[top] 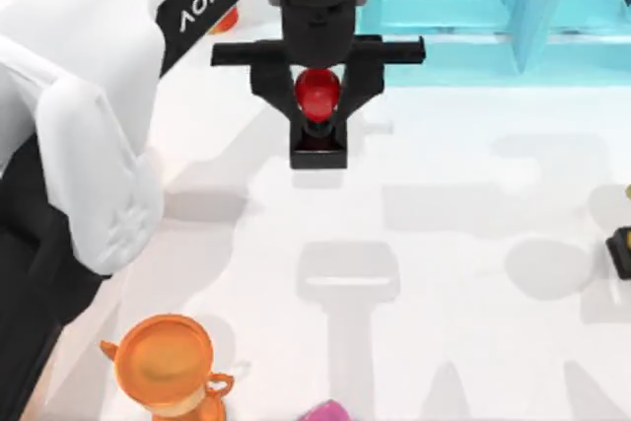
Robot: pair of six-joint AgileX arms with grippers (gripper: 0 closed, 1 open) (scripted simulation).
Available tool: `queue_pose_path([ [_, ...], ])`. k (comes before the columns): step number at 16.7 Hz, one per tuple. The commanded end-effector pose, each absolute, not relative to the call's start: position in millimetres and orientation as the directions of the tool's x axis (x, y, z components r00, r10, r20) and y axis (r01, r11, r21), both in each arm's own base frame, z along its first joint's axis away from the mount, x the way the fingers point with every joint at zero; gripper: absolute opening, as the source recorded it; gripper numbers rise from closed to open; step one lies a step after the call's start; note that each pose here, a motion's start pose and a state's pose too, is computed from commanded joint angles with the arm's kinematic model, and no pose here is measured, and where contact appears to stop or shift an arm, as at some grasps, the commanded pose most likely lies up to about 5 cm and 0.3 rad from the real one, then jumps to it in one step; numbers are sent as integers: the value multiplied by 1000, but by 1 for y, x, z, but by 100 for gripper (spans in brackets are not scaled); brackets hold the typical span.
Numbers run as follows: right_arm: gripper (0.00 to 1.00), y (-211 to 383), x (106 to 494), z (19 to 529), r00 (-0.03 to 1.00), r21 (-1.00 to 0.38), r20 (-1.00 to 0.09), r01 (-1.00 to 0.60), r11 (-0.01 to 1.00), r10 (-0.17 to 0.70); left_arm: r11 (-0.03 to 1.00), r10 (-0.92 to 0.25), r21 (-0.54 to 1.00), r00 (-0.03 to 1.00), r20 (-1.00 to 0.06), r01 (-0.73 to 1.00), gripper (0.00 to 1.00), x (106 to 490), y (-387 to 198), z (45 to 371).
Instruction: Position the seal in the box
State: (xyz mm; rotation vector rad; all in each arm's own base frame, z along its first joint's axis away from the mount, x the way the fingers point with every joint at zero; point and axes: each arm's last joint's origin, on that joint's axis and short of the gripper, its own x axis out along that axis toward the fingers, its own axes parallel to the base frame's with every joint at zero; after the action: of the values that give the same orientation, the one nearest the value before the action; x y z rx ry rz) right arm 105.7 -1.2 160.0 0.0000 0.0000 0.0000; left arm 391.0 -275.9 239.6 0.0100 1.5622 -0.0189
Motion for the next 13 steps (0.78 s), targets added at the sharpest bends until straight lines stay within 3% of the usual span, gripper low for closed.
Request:
queue_pose_path([
  [9, 100, -1, 106, 160, 1000, 0, 0, 0, 1000, 0, 1000, -4, -4, 6, -1000, 24, 0, 389, -268, 253],
  [13, 100, -1, 106, 160, 1000, 0, 0, 0, 1000, 0, 998, -25, -22, 45, -999, 65, 0, 398, -217, 283],
])
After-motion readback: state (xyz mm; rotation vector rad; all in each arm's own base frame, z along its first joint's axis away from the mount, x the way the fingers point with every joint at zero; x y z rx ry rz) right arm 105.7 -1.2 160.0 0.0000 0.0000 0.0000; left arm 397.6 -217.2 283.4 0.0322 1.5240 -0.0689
